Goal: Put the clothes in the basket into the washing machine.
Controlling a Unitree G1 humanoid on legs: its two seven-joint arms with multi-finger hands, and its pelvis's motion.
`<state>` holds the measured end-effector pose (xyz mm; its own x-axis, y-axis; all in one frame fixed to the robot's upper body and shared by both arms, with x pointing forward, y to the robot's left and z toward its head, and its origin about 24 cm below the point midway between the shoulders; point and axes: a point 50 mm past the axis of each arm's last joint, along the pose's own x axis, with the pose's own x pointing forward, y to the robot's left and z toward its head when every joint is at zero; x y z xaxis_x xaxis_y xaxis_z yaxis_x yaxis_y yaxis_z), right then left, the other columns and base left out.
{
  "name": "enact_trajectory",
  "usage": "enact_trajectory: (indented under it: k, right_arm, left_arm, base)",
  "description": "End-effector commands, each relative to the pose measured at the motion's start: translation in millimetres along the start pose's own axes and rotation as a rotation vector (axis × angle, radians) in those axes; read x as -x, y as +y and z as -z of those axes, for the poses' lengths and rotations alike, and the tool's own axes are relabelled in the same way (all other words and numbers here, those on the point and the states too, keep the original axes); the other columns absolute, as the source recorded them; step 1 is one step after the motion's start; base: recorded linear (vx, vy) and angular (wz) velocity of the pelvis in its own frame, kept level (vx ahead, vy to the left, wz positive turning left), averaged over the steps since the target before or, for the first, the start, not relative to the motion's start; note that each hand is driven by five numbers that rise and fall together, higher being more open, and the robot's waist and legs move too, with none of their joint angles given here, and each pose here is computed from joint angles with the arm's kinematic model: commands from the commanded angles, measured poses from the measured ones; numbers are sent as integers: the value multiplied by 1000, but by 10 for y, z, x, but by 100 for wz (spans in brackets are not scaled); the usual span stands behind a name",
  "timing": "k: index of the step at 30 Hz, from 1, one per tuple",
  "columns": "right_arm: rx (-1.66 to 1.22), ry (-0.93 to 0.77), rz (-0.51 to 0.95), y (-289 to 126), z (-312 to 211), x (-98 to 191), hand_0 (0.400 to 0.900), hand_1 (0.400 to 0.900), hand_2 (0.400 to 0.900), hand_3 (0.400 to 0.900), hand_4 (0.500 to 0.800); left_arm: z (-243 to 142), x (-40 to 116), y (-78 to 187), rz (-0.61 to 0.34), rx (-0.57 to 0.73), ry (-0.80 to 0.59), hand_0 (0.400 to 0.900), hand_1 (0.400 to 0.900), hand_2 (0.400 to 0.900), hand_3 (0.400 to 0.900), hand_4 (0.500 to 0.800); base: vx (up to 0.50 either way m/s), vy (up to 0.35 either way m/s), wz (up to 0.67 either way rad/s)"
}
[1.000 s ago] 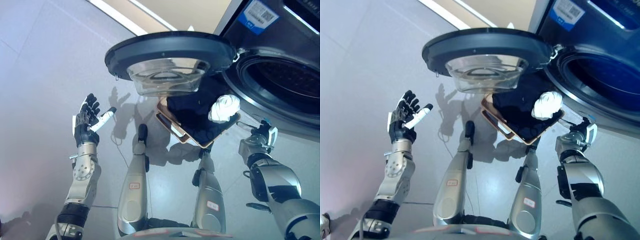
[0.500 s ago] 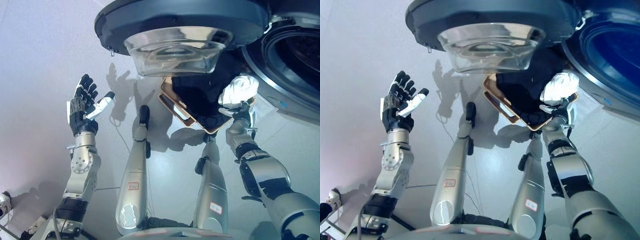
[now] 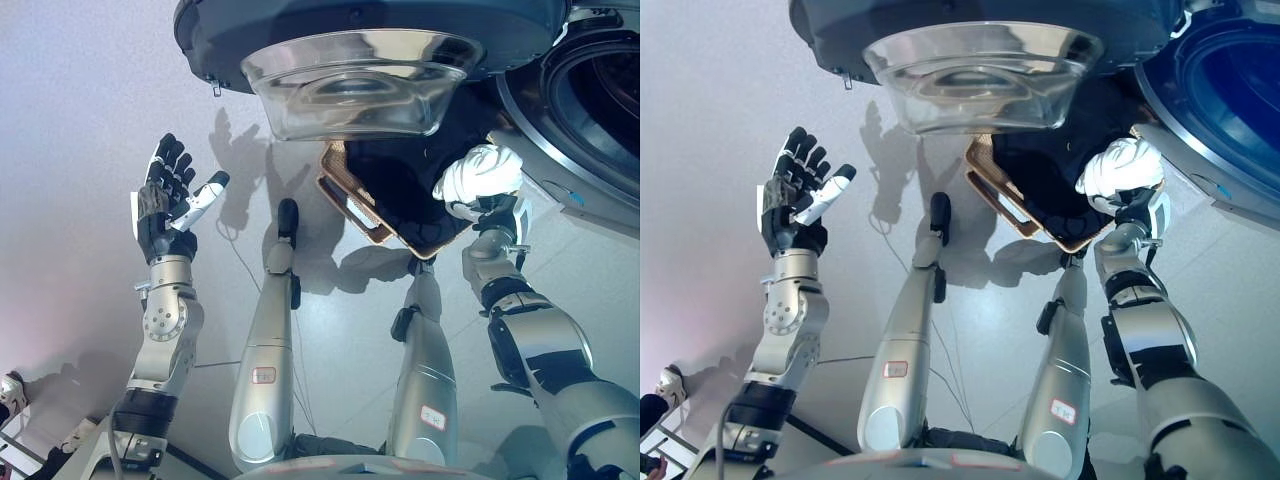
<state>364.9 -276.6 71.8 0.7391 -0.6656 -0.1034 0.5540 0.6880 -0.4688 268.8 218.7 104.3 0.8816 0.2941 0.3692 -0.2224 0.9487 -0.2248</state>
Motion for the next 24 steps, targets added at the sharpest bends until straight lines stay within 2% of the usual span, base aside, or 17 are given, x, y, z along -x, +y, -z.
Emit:
enact_trajectory:
  k: [1, 10, 19, 24]
  right_arm:
    - [63, -49, 65, -125, 50, -31, 400, 400, 400, 400, 500]
    - [38, -7, 13, 59, 218, 91, 400, 400, 400, 400, 500]
    - [-118, 39, -13, 139, 440, 218, 400, 400, 400, 400, 500]
    - [-241, 90, -9, 136, 618, 298, 400, 400, 400, 400, 500]
  left_arm:
    - [-460, 11, 135, -23, 22, -241, 900, 900, 900, 900, 800]
    - [-386, -12, 177, -43, -5, -213, 900, 900, 900, 900, 800]
    - [-9, -4, 431, -164, -69, -46, 900, 900, 900, 900, 800]
    - [137, 67, 600, -210, -125, 37, 900, 900, 900, 900, 800]
  base:
    - [0, 0, 0]
    - [9, -5, -2]
    - [51, -27, -5]
    - [88, -32, -1]
